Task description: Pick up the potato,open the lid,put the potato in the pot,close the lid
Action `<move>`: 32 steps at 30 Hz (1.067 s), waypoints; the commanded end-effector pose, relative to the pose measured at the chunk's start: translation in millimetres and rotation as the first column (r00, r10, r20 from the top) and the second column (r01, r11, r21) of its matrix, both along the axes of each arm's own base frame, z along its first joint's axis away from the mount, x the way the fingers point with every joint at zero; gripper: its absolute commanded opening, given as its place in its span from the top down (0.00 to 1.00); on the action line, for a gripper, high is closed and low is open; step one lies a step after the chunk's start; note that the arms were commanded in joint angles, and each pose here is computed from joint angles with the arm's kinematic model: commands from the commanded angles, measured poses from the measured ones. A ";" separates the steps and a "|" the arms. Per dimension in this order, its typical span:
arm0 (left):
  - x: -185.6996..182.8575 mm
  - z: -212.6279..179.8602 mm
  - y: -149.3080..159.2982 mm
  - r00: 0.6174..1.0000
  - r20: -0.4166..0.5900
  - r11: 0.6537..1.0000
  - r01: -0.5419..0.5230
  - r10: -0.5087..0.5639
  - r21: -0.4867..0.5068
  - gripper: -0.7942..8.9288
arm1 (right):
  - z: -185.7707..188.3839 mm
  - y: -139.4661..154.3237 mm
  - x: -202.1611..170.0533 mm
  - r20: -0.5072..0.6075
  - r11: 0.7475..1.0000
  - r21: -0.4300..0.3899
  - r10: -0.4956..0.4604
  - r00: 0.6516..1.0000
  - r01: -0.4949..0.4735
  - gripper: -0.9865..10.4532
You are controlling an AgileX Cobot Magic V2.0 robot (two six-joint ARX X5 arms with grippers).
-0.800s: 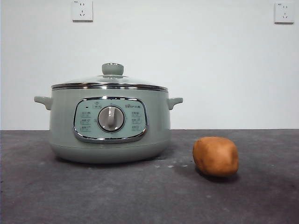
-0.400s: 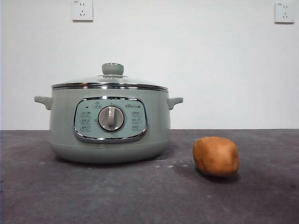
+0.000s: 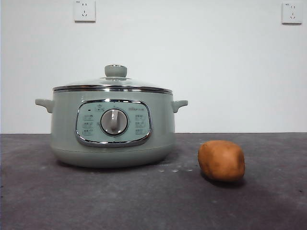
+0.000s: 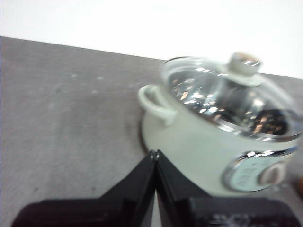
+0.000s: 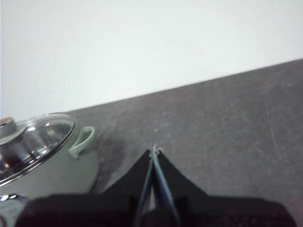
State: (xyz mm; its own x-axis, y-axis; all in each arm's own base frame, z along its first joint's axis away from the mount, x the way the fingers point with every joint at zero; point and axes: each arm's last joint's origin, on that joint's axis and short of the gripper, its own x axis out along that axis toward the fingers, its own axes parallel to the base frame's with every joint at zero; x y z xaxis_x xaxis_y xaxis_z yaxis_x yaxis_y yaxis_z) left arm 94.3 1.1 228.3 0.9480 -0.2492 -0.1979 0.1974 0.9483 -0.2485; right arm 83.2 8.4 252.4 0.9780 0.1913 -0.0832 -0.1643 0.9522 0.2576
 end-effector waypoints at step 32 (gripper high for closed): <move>7.3 98.6 -8.7 0.955 -0.150 0.962 0.267 -0.256 0.058 0.66 | 105.3 7.1 35.5 -0.325 0.936 -0.201 0.213 0.921 -0.287 0.77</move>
State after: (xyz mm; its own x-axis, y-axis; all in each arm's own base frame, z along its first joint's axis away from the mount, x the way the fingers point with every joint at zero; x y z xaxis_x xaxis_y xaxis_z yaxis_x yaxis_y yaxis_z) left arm 102.4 -7.2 324.6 0.8116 -0.4584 -0.3622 0.3992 0.8878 -0.2291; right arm 119.0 15.4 356.4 0.8234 0.3603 -0.4384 -0.3509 0.9304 0.1056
